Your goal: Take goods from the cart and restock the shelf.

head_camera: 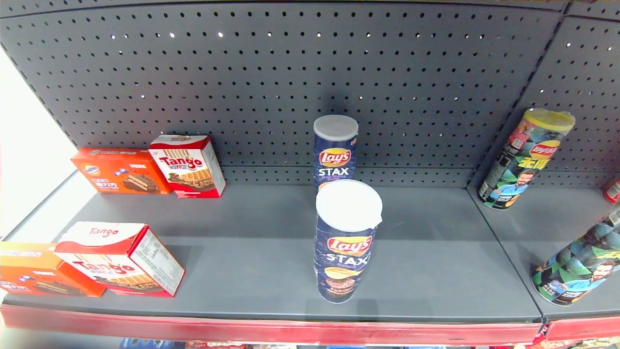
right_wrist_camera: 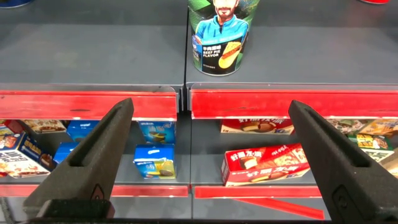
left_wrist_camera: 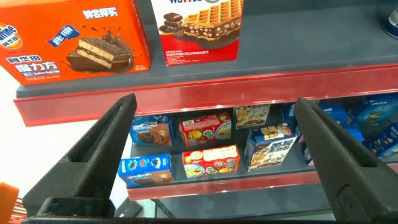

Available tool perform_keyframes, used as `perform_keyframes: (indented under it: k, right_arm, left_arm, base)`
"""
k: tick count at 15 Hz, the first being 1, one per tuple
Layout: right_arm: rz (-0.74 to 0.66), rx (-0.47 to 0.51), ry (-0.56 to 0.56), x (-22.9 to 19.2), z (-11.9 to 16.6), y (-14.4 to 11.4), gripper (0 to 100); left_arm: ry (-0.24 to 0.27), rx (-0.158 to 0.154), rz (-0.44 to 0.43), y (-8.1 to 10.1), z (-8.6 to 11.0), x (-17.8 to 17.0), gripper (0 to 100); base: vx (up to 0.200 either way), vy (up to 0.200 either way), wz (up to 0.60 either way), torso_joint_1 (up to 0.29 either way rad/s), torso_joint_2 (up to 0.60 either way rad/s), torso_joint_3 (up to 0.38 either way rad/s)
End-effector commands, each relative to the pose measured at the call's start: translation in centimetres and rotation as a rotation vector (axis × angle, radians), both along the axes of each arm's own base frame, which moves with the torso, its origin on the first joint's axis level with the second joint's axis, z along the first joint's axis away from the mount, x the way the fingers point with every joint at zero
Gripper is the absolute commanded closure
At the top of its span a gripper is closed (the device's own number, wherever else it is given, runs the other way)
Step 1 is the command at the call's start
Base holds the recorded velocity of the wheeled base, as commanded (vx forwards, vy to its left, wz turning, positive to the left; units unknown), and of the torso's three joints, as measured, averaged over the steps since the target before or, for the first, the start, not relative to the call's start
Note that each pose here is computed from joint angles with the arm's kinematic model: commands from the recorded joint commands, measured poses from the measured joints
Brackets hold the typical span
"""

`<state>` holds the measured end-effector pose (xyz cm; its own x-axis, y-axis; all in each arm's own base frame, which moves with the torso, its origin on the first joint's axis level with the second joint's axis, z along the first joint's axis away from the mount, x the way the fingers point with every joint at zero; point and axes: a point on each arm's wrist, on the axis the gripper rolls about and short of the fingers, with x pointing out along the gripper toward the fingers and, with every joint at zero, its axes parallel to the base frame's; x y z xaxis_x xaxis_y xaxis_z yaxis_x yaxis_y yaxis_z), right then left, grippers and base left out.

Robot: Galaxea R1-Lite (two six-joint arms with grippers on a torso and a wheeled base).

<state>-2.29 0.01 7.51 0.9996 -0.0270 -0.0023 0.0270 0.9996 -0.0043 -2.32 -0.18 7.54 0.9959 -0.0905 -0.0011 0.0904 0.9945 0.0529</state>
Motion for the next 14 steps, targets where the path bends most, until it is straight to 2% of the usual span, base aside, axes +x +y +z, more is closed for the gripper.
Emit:
perform_keyframes:
  k: [1, 6, 14]
  right_arm:
    - [0.001, 0.0, 0.001, 0.01, 0.0, 0.0, 0]
    - [0.002, 0.0, 0.001, 0.01, 0.0, 0.0, 0]
    - [0.002, 0.0, 0.001, 0.01, 0.0, 0.0, 0]
  left_arm:
    - [0.003, -0.007, 0.003, 0.01, 0.0, 0.02, 0]
    - [0.003, 0.001, -0.001, 0.0, -0.02, 0.02, 0]
    - [0.003, -0.007, 0.003, 0.01, 0.0, 0.02, 0]
  base:
    - [0.0, 0.0, 0.0, 0.0, 0.0, 0.0]
    - [0.0, 0.0, 0.0, 0.0, 0.0, 0.0]
    - [0.0, 0.0, 0.0, 0.0, 0.0, 0.0]
